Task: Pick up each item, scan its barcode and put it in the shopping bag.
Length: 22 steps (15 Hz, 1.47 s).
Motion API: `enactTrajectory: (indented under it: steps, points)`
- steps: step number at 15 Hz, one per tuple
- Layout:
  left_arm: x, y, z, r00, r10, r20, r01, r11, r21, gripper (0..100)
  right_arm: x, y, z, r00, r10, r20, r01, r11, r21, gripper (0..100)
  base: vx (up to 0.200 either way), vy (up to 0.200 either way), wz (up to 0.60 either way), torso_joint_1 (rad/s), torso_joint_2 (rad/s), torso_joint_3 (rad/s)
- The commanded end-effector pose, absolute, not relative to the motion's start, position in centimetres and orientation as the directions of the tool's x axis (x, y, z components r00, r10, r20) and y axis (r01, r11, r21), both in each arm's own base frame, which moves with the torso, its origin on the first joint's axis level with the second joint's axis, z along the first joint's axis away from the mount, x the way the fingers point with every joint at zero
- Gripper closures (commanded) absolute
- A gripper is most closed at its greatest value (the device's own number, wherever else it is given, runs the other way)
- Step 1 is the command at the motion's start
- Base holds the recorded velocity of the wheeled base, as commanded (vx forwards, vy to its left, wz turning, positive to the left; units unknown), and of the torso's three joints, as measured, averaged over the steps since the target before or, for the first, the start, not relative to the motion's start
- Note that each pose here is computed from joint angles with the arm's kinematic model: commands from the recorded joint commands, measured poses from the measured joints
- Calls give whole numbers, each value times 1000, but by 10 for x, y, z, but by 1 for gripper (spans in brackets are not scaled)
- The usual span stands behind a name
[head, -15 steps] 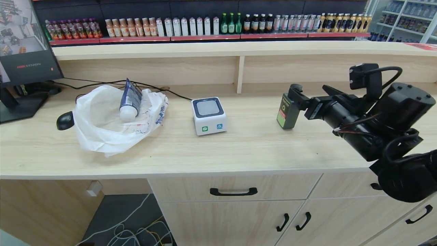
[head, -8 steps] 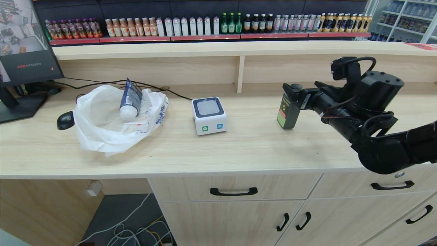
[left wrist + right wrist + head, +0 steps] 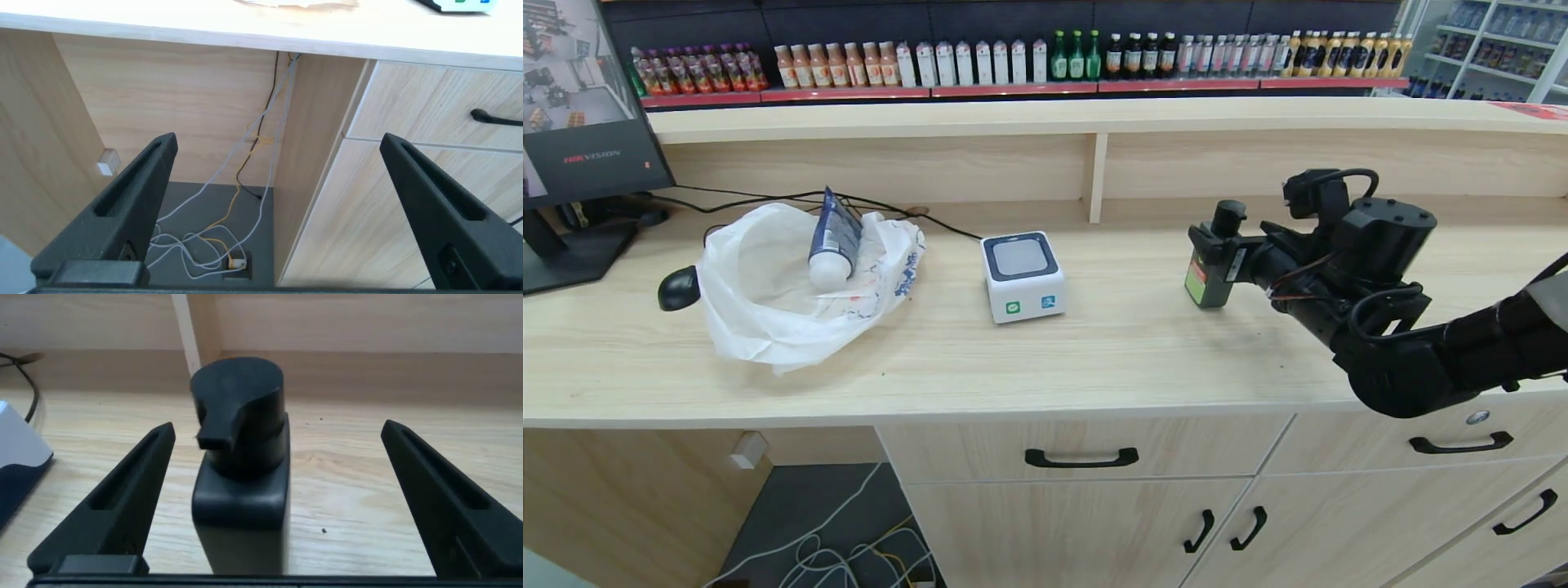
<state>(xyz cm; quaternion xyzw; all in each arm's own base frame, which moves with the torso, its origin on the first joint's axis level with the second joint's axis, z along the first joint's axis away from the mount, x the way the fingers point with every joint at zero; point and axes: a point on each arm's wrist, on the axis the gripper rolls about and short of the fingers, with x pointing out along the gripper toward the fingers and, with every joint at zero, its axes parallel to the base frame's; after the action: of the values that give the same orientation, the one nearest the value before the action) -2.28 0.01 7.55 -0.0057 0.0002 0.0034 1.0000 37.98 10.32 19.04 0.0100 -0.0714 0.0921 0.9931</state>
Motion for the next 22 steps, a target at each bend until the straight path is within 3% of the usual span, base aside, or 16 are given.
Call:
enactTrajectory:
  steps: [1, 14, 22]
  points:
    - [-23, 0, 75, 1000, 8, 0, -8, 1000, -12, 0, 383, 104, 182, 976, 183, 122, -185, 983, 6, 0, 0, 0, 0, 0, 0, 0]
    - [-23, 0, 75, 1000, 8, 0, -8, 1000, -12, 0, 392, 108, 148, 978, 185, 96, -187, 982, 19, 0, 0, 0, 0, 0, 0, 0]
    - [-23, 0, 75, 1000, 8, 0, -8, 1000, -12, 0, 396, 109, 144, 978, 185, 95, -187, 982, 19, 0, 0, 0, 0, 0, 0, 0]
